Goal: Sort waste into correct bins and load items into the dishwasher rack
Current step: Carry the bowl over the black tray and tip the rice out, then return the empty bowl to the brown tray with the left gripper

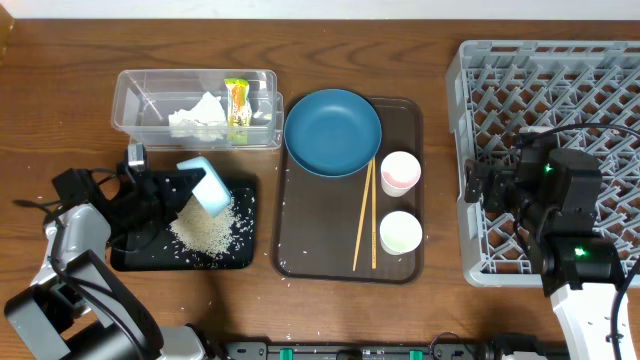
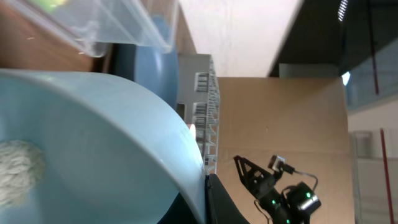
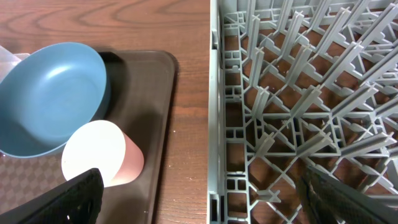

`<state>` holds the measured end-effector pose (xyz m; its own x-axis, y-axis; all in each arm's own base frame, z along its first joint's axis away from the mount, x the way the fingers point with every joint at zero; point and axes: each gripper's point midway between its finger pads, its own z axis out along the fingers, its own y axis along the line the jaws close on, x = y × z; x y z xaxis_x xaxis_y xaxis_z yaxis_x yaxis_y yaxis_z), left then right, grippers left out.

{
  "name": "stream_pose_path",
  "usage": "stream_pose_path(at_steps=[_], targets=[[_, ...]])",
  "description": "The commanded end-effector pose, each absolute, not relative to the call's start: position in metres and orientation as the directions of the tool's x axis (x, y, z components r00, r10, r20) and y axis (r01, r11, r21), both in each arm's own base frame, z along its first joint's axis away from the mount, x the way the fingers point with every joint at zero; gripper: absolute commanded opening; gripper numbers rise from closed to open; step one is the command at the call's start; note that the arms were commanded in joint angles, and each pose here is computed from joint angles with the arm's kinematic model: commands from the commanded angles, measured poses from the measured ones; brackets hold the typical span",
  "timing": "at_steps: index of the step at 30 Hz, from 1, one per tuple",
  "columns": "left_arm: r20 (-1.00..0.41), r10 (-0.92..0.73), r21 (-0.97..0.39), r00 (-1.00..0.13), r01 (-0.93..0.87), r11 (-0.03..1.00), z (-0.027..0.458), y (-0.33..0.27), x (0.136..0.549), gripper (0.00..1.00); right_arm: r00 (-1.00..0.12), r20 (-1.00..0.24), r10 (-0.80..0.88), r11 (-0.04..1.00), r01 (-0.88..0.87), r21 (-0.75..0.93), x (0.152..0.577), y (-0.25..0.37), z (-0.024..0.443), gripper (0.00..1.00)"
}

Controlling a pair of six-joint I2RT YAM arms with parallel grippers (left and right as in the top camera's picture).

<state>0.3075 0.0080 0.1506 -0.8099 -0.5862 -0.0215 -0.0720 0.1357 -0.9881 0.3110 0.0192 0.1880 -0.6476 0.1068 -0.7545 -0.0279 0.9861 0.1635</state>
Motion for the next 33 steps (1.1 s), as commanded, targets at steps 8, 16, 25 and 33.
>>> stream_pose_path(at_steps=[8, 16, 25, 33], targets=[[-0.117, -0.566, -0.992, -0.816, 0.064, 0.112, 0.170, 0.005, 0.309, 0.06, -0.638, -0.764, 0.099, 0.987, -0.035, 0.157, 0.313, 0.021, 0.195, 0.98], [-0.139, -0.563, -0.989, -0.815, 0.085, 0.122, 0.174, 0.007, 0.315, 0.06, -0.640, -0.762, 0.099, 0.987, -0.034, 0.157, 0.312, 0.021, 0.195, 0.98], [-0.134, -0.567, -0.982, -0.813, 0.032, 0.186, 0.163, 0.009, 0.321, 0.06, -0.640, -0.762, 0.099, 0.987, -0.034, 0.157, 0.312, 0.021, 0.194, 0.98], [-0.111, -0.537, -0.980, -0.836, 0.002, 0.201, 0.164, -0.007, 0.323, 0.06, -0.638, -0.764, 0.099, 0.987, -0.035, 0.157, 0.313, 0.021, 0.195, 0.98]])
